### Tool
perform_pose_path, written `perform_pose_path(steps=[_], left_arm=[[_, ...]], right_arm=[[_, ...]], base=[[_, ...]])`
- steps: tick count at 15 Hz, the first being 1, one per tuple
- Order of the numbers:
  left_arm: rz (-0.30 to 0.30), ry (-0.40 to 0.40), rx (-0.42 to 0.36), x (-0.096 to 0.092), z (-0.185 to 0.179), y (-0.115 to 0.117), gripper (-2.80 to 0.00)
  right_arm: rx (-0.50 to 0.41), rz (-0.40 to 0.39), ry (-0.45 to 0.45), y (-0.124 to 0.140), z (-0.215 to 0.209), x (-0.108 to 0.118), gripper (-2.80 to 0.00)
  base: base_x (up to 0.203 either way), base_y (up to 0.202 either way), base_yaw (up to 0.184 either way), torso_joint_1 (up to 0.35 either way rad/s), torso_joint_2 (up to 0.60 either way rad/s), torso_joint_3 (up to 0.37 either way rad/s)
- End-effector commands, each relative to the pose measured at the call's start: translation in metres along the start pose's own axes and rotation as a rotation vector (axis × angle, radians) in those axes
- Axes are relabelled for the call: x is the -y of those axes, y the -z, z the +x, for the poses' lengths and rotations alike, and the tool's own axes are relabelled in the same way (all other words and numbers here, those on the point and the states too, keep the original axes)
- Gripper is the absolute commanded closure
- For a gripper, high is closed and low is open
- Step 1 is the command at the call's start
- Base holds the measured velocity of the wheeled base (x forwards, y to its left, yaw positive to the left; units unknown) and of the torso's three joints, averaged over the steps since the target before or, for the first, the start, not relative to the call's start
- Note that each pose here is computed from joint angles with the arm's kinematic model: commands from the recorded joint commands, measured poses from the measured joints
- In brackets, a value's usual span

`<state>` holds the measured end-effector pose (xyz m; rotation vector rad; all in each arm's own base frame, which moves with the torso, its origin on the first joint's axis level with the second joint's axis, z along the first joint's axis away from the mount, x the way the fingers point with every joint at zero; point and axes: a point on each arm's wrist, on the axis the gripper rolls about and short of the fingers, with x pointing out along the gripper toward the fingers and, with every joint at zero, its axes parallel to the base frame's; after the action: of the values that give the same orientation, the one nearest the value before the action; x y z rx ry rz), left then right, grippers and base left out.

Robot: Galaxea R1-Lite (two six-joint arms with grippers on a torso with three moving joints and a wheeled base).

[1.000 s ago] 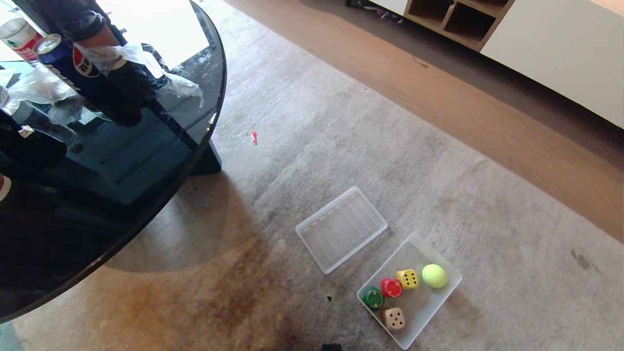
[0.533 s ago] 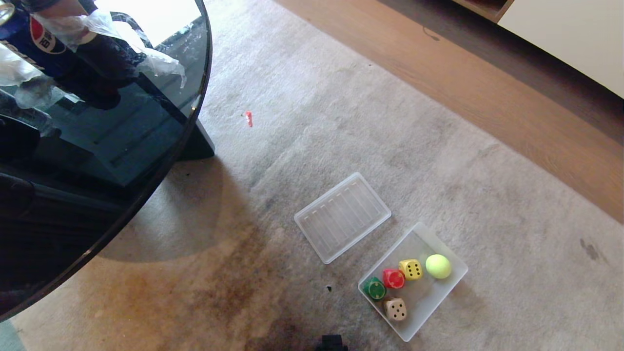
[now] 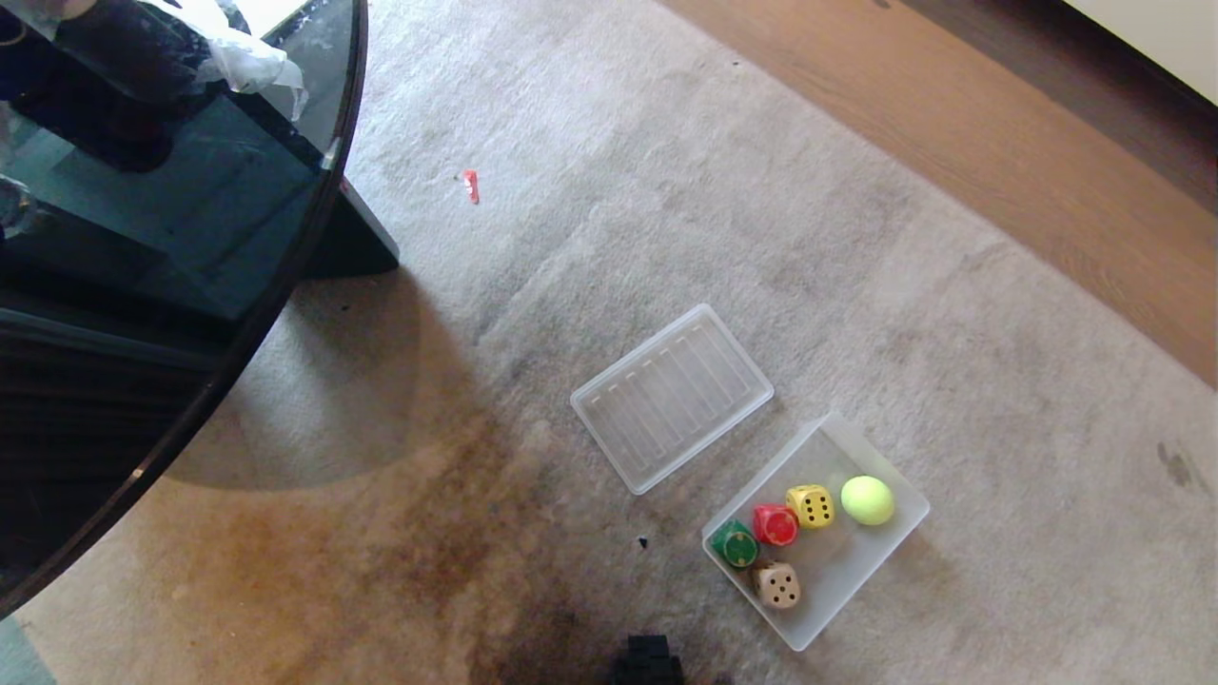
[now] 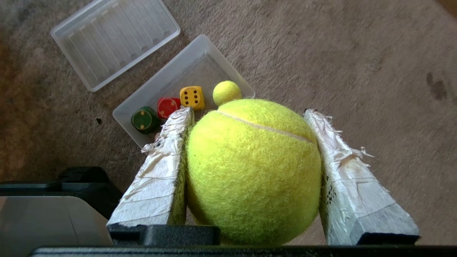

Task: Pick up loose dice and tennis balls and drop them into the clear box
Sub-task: Put the ball in the box

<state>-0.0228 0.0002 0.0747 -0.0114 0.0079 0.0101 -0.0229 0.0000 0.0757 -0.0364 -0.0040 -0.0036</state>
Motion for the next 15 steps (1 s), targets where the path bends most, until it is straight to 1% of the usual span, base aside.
perform_pose_path(steps=[1,13,15], left_arm=[[-0.001,-0.001,-0.001,0.0,0.0001,0.0004,0.0],[-0.001,-0.001,-0.001,0.0,0.0001,0.0004,0.0],[-0.001,-0.001,-0.001,0.0,0.0001,0.0004,0.0]], right_arm=[[-0.004,0.0,-0.001,0.0008,0.0003,0.0,0.0],[-0.004,-0.002,-0.001,0.0008,0.0003,0.0,0.0],[-0.002,0.0,-0.001,0.0008,0.0002,0.0,0.0]], base=[[0.0,0.0,0.0,0.0,0.0,-0.195],[0.0,0.0,0.0,0.002,0.0,-0.198],[0.0,0.0,0.0,0.005,0.0,-0.117]])
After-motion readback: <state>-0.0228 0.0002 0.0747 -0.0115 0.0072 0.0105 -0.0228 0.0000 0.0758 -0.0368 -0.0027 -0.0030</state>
